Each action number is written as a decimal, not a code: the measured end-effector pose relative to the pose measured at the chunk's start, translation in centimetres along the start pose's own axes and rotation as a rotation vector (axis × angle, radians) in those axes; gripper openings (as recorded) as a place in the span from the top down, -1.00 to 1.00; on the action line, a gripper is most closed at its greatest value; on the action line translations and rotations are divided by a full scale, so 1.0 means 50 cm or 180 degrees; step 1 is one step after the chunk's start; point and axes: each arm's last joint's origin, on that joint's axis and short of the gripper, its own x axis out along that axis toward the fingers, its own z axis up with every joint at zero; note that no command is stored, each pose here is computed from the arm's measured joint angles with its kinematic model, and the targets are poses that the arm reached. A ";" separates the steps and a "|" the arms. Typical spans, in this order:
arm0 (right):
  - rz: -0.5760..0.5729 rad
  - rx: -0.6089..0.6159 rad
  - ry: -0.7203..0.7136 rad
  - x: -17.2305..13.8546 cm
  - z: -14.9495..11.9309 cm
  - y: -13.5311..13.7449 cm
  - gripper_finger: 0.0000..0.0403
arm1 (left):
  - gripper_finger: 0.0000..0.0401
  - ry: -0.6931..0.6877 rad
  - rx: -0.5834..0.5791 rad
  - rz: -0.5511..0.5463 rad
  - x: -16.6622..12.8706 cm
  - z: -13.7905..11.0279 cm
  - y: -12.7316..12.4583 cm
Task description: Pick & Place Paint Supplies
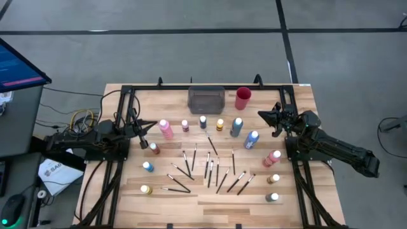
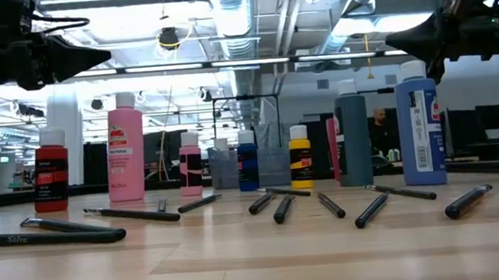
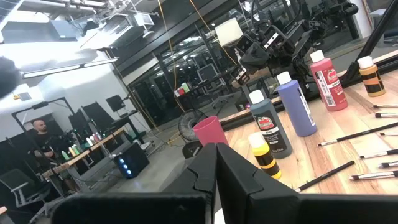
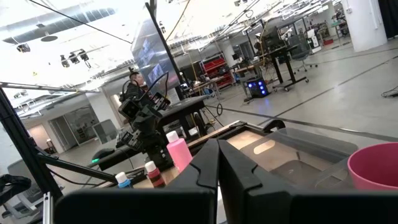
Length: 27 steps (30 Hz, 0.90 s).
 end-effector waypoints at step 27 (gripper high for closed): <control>0.0048 0.0576 -0.0081 0.000 0.005 0.003 1.00 | 0.99 0.0031 -0.0006 0.0088 0.000 0.000 0.002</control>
